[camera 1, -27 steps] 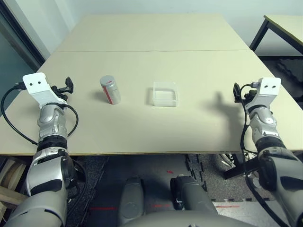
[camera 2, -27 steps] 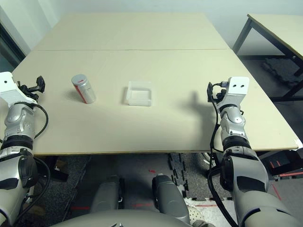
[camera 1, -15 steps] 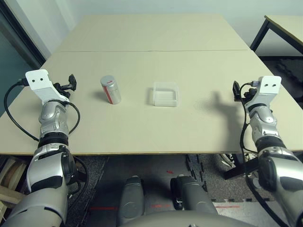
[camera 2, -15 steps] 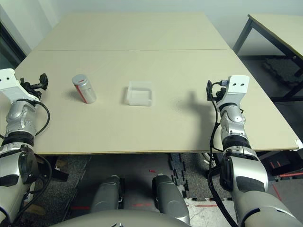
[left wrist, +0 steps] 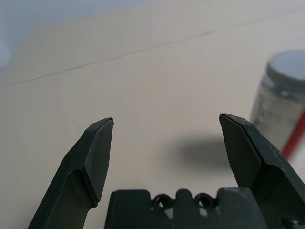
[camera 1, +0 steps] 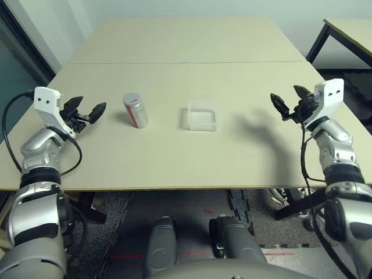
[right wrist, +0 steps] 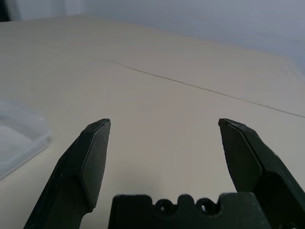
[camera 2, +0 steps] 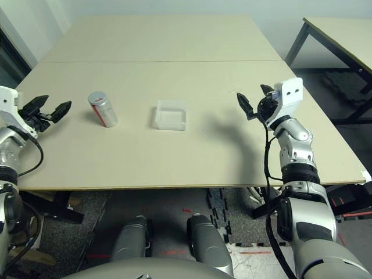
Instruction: Pour the medicine from the bottle into the box.
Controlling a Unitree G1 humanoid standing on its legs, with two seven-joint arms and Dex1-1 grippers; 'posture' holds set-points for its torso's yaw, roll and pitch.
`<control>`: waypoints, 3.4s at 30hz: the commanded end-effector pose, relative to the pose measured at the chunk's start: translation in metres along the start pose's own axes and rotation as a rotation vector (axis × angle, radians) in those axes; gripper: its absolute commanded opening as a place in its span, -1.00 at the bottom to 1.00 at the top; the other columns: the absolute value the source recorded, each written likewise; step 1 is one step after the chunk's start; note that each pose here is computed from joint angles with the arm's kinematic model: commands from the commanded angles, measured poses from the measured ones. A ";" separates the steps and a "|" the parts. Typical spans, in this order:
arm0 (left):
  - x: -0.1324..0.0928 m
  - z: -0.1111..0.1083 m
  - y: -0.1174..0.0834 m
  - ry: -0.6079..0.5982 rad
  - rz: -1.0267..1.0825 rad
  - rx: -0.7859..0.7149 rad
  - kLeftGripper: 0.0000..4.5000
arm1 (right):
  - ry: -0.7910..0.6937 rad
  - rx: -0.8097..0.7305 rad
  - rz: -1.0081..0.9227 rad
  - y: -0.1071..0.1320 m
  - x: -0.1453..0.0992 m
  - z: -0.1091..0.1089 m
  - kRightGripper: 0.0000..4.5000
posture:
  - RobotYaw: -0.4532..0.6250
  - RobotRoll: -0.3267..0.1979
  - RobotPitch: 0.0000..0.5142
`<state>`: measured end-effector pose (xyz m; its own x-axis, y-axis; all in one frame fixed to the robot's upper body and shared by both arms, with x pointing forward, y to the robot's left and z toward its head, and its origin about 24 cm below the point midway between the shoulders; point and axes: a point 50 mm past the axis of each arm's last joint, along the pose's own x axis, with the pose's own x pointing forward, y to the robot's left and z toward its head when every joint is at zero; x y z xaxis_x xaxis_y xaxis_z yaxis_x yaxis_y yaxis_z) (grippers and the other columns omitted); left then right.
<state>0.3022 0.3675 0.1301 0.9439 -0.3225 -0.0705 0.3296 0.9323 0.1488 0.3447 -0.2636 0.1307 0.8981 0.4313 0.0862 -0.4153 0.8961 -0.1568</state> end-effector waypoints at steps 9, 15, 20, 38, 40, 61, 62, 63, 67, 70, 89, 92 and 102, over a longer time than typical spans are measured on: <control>0.009 -0.014 -0.032 0.085 -0.351 0.016 0.99 | 0.097 0.050 0.447 0.036 0.006 0.010 1.00 | -0.27 0.25 -0.72; 0.013 -0.014 -0.046 0.006 -0.438 0.002 0.99 | 0.112 0.022 0.484 0.034 0.011 0.015 1.00 | -0.29 0.25 -0.73; 0.015 -0.017 -0.051 -0.042 -0.414 0.003 0.99 | 0.110 0.024 0.491 0.035 0.013 0.016 1.00 | -0.30 0.25 -0.71; 0.039 -0.028 -0.070 -0.119 -0.298 0.000 0.99 | 0.113 0.032 0.507 0.041 0.012 0.015 1.00 | -0.36 0.25 -0.73; 0.042 -0.029 -0.073 -0.122 -0.288 -0.004 0.99 | 0.113 0.034 0.509 0.042 0.012 0.015 1.00 | -0.37 0.25 -0.74; 0.079 -0.024 -0.088 -0.101 -0.237 -0.116 0.72 | 0.112 0.051 0.516 0.052 0.008 0.014 1.00 | -0.47 0.25 -0.70; 0.080 -0.024 -0.089 -0.099 -0.246 -0.122 0.58 | 0.111 0.052 0.515 0.052 0.007 0.014 1.00 | -0.47 0.25 -0.70; 0.081 -0.023 -0.090 -0.096 -0.250 -0.125 0.41 | 0.111 0.053 0.514 0.053 0.007 0.014 1.00 | -0.47 0.25 -0.70; 0.084 -0.024 -0.096 -0.068 -0.321 -0.119 0.21 | 0.110 0.056 0.516 0.054 0.007 0.015 1.00 | -0.46 0.25 -0.70; 0.083 -0.025 -0.099 -0.053 -0.378 -0.125 0.21 | 0.104 0.063 0.533 0.057 0.009 0.018 1.00 | -0.44 0.25 -0.69; 0.084 0.002 -0.139 0.020 -1.021 -0.068 0.21 | 0.038 0.175 0.925 0.137 0.056 0.061 1.00 | -0.30 0.25 -0.65; 0.088 0.007 -0.146 0.005 -1.057 -0.052 0.21 | 0.039 0.181 0.971 0.151 0.060 0.061 1.00 | -0.29 0.25 -0.65; 0.102 0.022 -0.170 -0.079 -1.138 0.011 0.21 | 0.021 0.183 1.067 0.183 0.072 0.069 1.00 | -0.29 0.25 -0.66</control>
<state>0.3405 0.1794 0.1084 0.1271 -0.9857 -0.1105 0.9917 0.1285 -0.0059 0.3241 -0.0672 0.1727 0.0778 0.9968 -0.0167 -0.9966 0.0782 0.0242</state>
